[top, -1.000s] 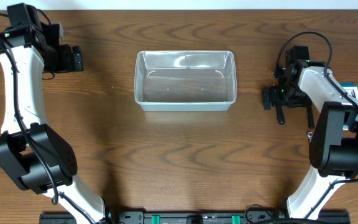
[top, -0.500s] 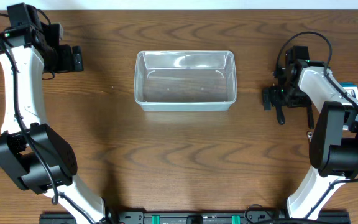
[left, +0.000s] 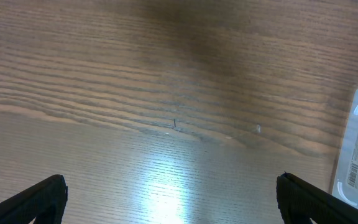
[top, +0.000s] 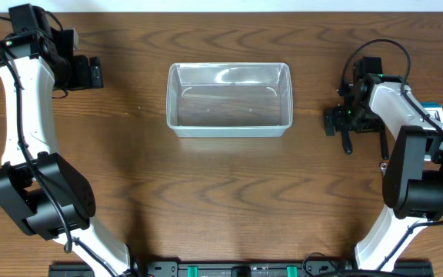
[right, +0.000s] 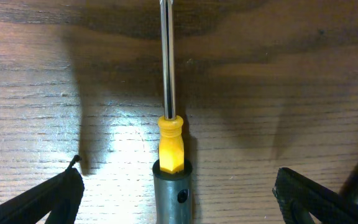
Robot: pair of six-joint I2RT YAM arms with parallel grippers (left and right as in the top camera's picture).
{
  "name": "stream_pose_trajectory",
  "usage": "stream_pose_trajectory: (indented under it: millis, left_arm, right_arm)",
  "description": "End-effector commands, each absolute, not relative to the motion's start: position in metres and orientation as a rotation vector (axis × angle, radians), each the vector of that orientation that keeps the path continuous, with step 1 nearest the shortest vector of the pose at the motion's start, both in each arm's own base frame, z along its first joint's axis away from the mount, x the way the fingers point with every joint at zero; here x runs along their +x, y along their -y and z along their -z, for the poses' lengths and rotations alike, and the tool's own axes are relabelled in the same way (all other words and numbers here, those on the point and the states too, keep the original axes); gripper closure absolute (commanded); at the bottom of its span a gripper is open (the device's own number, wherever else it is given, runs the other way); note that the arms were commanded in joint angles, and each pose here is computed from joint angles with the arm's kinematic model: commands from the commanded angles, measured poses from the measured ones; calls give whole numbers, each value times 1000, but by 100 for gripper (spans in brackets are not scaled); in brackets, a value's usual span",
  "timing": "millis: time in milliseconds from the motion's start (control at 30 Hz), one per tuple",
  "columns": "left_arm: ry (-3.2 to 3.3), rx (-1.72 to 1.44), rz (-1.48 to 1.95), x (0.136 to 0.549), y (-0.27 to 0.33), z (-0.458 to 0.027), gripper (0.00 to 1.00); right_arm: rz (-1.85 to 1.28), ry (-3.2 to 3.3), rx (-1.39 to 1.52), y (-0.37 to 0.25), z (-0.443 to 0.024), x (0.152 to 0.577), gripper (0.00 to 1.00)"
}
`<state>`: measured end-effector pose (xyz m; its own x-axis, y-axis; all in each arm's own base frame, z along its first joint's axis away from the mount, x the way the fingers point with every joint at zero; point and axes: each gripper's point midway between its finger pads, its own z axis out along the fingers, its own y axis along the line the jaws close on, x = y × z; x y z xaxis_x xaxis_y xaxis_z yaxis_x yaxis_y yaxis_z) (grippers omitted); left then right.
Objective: Pack container
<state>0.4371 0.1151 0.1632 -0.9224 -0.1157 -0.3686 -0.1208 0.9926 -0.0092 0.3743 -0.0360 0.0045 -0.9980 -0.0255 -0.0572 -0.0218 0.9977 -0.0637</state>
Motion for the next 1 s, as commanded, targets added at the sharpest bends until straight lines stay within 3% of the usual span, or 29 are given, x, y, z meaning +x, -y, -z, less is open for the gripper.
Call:
stream_pose_trajectory:
  millis: [0, 967]
  left_arm:
    - [-2779, -165, -33, 434, -117, -157, 2]
    - [-2779, -165, -33, 434, -117, -157, 2]
  right_arm:
    - [78, -3105, -11, 39, 2, 369, 1]
    - [72, -3117, -12, 38, 5, 365, 1]
